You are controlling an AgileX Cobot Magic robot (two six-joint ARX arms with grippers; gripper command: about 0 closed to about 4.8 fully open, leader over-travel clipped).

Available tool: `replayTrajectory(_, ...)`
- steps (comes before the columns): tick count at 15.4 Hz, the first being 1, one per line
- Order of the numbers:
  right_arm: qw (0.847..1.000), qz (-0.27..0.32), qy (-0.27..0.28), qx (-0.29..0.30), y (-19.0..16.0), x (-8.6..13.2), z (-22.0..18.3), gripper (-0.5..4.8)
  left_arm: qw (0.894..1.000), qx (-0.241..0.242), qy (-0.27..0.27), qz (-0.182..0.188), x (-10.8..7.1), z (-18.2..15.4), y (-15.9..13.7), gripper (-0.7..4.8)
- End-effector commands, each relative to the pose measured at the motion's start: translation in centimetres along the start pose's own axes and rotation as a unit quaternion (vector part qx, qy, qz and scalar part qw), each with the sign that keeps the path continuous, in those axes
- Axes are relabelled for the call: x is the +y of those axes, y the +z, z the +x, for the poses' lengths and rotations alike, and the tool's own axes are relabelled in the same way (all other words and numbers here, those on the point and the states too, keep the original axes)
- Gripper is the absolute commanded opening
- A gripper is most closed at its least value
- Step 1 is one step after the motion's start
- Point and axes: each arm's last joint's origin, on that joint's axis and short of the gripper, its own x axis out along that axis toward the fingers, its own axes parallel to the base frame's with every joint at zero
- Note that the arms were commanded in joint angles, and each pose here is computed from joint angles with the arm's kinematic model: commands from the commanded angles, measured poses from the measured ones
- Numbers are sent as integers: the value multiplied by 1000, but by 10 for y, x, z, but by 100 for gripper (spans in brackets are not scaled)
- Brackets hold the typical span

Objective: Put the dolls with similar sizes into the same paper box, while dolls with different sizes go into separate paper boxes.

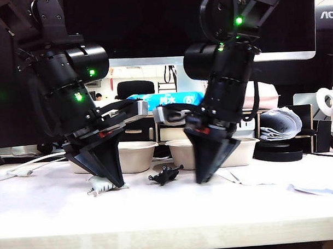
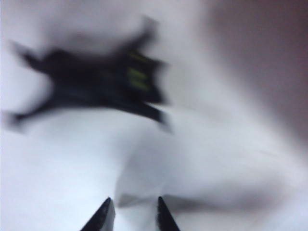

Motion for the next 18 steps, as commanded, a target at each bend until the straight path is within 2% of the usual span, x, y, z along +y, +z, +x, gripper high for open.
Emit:
replayTrajectory(1,999,23,-31,-3,0,2,-14,117,999,-11,-40,-17,-2,6,0,-6)
replayTrajectory(3,996,52,-70,-6,-6,-8,-29,117,994,-97,-50,-9,1,0,22,-6)
replayTrajectory(4,993,78,-86,-11,-10,-15,-39,117,988,-148,-37,-4,3,-7,37,-6)
replayTrajectory(6,989,111,-95,-24,-20,-25,-59,117,974,-227,-21,20,5,-20,60,-6)
replayTrajectory(9,982,132,-118,-58,-31,-37,-88,117,949,-310,-4,51,6,-50,97,-6)
replayTrajectory(10,981,137,-121,-59,-33,-38,-92,117,946,-321,-2,53,8,-51,105,-6)
replayTrajectory(11,980,142,-124,-58,-36,-39,-96,117,949,-312,-22,48,15,-39,122,-6)
replayTrajectory(13,979,147,-127,-60,-38,-43,-97,117,959,-274,-68,40,24,-15,135,7)
replayTrajectory(14,979,148,-127,-58,-39,-43,-97,117,963,-255,-73,32,26,-11,138,114)
replayTrajectory(15,979,150,-127,-58,-40,-44,-98,117,967,-245,-70,28,27,-11,138,300)
replayTrajectory(16,978,152,-128,-58,-41,-46,-98,117,968,-242,-57,26,27,-12,138,430)
replayTrajectory(17,978,153,-130,-61,-41,-47,-99,117,970,-237,-57,23,26,-14,137,471)
replayTrajectory(18,978,152,-131,-64,-40,-47,-99,117,972,-225,-64,18,25,-16,134,471)
